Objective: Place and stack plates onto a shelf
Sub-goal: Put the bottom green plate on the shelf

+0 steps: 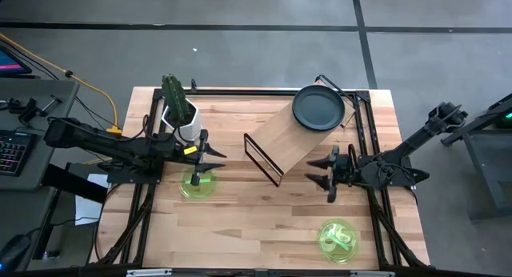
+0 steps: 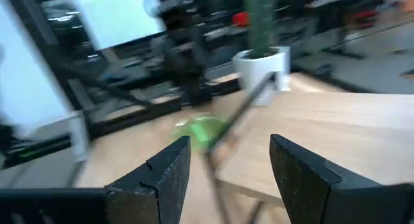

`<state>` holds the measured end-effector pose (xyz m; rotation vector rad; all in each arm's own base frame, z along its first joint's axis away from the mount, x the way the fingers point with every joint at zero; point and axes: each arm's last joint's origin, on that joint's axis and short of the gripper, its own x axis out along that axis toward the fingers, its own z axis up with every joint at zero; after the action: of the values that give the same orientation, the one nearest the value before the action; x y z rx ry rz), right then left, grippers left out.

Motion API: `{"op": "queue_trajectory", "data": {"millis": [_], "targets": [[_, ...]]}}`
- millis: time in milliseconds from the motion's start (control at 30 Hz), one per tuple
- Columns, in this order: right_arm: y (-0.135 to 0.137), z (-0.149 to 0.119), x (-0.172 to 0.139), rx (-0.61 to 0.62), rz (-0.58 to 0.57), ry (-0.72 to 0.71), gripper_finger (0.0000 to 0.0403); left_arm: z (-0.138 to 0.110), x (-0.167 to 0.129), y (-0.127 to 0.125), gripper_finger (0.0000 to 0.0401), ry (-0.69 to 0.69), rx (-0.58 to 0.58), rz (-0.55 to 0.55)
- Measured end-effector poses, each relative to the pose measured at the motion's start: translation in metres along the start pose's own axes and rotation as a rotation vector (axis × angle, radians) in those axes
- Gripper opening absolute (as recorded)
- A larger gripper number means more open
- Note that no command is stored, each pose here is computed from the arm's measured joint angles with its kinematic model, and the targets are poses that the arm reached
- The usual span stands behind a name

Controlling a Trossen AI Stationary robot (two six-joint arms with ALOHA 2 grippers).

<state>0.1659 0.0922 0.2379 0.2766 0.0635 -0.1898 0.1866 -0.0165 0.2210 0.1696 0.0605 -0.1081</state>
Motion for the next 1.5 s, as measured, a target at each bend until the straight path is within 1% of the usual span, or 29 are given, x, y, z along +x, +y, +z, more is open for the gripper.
{"op": "queue_trajectory", "data": {"millis": [67,133,200,267,400,600,700,767,833,1033,1267,1500], "targets": [[0.007,0.008,0.0,0.011,0.068,0.072,0.0195,0.0,0.0,0.0,0.0115,0.004,0.001,-0.001],[0.012,0.014,-0.002,0.052,0.075,0.188,0.0195,0.0,0.0,0.0,0.0115,0.002,0.002,-0.001],[0.016,0.018,-0.005,0.119,0.029,0.321,0.0195,0.0,0.0,0.0,0.0115,0.003,0.002,-0.001],[0.017,0.014,-0.008,0.189,-0.045,0.477,0.0195,0.0,0.0,0.0,0.0115,0.003,0.002,-0.001],[0.027,-0.01,-0.008,0.35,-0.176,0.783,0.0195,0.0,0.0,0.0,0.0115,0.003,-0.004,-0.001],[0.044,-0.063,-0.004,0.425,-0.307,1.162,0.0195,0.0,0.0,0.0,0.0115,0.003,-0.009,-0.002],[0.049,-0.081,-0.003,0.421,-0.339,1.293,0.0195,0.0,0.0,0.0,0.0115,-0.002,-0.007,-0.001],[0.051,-0.089,-0.002,0.415,-0.34,1.345,0.0195,0.0,0.0,0.0,0.0115,-0.004,-0.007,0.0],[0.052,-0.093,-0.002,0.406,-0.348,1.368,0.0195,0.001,0.0,0.0,0.0115,-0.007,-0.007,0.0],[0.049,-0.099,-0.001,0.352,-0.375,1.354,0.0195,0.001,0.0,0.0,0.0115,-0.012,-0.006,0.001],[0.049,-0.103,-0.001,0.342,-0.337,1.368,0.0195,0.001,0.0,0.0,0.0115,-0.01,-0.006,0.0],[0.038,-0.114,-0.006,0.342,-0.346,1.41,0.0195,0.0,0.0,0.0,0.0115,-0.002,-0.007,-0.001]]}}
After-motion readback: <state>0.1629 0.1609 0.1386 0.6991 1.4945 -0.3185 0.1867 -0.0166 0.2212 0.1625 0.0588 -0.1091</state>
